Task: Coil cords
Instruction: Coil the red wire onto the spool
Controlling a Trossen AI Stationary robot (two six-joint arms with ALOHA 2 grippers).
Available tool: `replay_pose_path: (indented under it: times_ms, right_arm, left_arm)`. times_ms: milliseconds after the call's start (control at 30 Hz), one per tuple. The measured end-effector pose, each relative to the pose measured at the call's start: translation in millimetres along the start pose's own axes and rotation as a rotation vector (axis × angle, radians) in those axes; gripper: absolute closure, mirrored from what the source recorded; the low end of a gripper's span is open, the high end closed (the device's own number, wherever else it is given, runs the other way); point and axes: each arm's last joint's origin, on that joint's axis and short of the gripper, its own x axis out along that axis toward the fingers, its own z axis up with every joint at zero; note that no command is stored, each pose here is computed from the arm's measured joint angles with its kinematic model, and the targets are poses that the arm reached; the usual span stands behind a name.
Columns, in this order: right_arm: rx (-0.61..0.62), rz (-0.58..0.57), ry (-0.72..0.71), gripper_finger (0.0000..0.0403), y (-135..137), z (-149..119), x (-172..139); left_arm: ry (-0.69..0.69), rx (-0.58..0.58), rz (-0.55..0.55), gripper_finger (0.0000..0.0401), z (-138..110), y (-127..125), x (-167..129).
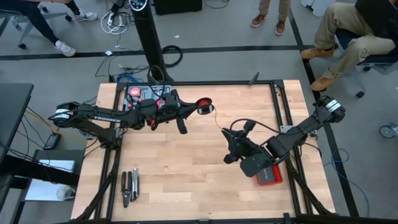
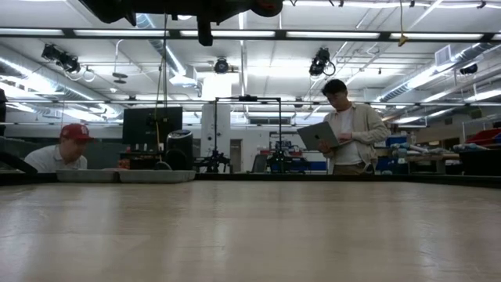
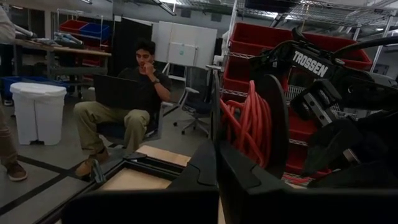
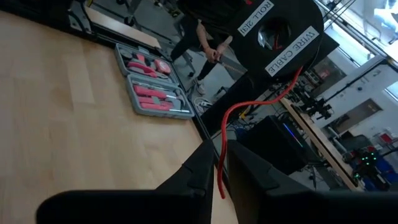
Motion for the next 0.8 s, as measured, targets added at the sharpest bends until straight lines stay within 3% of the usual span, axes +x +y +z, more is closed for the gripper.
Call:
replay_pose_path:
  times_ms: [300, 500, 800]
  right_arm:
    - [-0.011, -0.001, 0.01, 0.0363, -1, -1, 3]
    - [-0.028, 0.046, 0.049, 0.0396, -5, -3, 19]
    - [-0.088, 0.02, 0.034, 0.04, -12, 5, 33]
  left_arm:
    - [-0.003, -0.002, -0.001, 0.0401, 0, 0, 0]
    - [-0.012, -0.026, -0.003, 0.0401, 1, 0, 0]
    - [-0.03, -0.067, 0.001, 0.0401, 3, 0, 0]
